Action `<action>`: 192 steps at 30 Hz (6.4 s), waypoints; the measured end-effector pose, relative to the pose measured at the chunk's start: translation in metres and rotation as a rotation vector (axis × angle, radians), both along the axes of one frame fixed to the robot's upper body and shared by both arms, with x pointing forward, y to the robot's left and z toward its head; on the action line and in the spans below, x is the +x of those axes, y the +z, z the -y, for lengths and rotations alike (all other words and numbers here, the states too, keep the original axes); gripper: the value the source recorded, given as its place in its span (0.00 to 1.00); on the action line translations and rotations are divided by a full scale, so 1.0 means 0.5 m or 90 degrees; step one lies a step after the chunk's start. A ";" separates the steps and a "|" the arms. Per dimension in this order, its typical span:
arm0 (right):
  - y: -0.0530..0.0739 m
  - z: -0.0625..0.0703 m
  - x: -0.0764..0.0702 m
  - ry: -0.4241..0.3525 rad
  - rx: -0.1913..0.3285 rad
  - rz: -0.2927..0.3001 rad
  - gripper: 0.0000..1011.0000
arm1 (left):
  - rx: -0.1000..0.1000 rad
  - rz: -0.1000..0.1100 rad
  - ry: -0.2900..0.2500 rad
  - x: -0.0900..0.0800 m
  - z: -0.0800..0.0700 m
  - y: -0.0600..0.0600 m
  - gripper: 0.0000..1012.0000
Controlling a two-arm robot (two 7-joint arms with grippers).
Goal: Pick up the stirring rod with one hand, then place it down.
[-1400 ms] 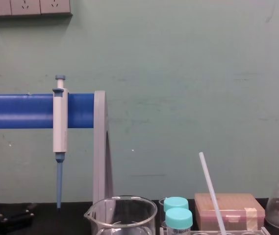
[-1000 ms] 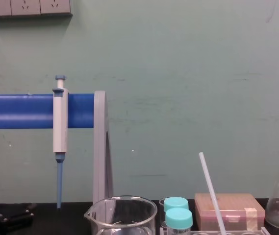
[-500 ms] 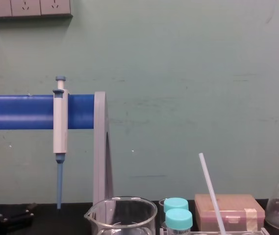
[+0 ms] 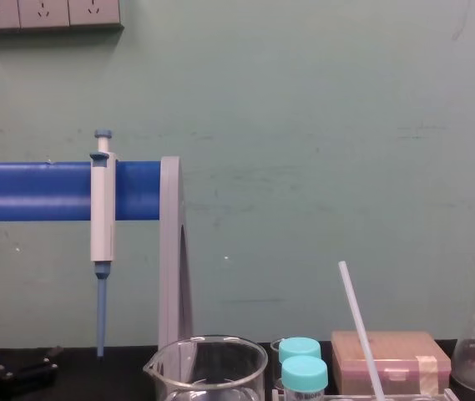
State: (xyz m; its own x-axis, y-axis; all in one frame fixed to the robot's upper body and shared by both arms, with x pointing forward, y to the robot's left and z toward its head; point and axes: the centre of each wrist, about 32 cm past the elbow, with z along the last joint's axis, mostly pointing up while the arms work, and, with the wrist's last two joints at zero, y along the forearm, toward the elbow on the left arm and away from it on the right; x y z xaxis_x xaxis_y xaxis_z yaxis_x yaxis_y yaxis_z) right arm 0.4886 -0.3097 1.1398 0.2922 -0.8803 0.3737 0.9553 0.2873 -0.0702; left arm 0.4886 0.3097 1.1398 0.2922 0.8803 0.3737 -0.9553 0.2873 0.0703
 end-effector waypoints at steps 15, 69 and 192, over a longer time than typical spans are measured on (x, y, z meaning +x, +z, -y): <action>0.000 0.000 0.000 0.000 0.000 0.000 0.99 | 0.000 0.000 0.000 0.000 0.000 0.000 0.99; 0.119 -0.072 0.072 0.211 0.301 -0.182 0.99 | 0.000 0.000 0.000 0.000 0.000 0.000 0.99; 0.182 -0.106 0.048 0.269 0.226 0.001 0.07 | 0.000 0.000 0.000 0.000 0.000 0.000 0.99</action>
State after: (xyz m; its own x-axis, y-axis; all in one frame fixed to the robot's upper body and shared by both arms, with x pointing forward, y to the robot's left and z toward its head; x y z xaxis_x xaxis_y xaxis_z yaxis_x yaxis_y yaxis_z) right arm 0.5128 -0.2567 1.2309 0.6476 -0.7582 0.0757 0.7513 0.6520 0.1021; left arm 0.4886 0.3097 1.1398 0.2923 0.8803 0.3737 -0.9552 0.2873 0.0703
